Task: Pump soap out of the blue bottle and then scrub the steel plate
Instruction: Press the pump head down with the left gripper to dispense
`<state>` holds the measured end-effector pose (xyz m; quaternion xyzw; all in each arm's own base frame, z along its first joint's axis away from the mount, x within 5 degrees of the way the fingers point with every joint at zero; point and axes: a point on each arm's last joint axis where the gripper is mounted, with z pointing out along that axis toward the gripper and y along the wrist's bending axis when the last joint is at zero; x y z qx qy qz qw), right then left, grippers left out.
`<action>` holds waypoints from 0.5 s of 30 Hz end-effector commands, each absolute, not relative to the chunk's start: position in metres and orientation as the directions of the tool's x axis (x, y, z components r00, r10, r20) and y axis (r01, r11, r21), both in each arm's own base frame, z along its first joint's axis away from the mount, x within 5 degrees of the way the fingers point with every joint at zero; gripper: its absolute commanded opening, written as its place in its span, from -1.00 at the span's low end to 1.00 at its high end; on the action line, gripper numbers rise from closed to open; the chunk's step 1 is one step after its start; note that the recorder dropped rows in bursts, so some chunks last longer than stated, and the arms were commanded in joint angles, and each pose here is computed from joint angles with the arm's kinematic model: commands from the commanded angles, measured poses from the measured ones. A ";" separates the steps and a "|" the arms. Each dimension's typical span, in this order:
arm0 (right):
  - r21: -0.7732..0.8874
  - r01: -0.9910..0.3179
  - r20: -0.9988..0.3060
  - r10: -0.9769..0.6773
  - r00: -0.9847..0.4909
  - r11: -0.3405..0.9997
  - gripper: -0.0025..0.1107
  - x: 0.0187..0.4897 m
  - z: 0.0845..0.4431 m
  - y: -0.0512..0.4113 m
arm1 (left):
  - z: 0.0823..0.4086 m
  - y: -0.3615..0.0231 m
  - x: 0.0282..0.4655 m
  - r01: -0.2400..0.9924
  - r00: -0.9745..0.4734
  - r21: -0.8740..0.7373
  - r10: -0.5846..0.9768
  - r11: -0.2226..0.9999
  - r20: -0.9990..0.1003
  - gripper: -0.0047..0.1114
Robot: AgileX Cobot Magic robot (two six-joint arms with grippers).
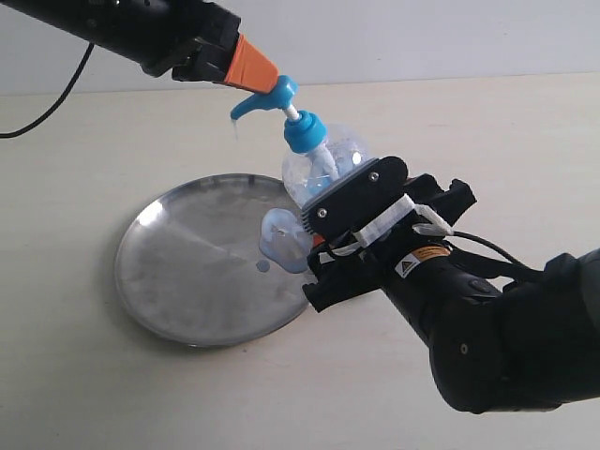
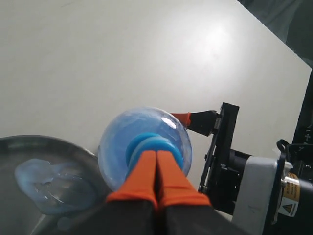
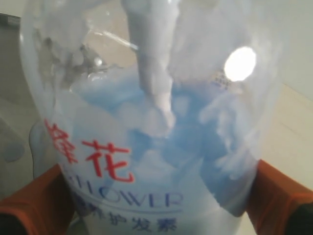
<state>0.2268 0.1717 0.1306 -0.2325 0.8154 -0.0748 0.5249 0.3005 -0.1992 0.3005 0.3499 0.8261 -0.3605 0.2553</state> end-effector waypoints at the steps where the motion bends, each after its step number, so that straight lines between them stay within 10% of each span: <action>1: -0.398 -0.324 -0.850 -0.478 -0.220 0.858 -0.96 0.230 0.144 0.179 | 0.278 -0.203 0.296 0.777 -0.625 -0.414 0.498 0.475 -0.601 -0.92; 15: -0.368 -0.335 -0.868 -0.450 -0.211 0.867 -0.96 0.229 0.145 0.181 | 0.276 -0.210 0.291 0.797 -0.601 -0.396 0.534 0.456 -0.594 -0.92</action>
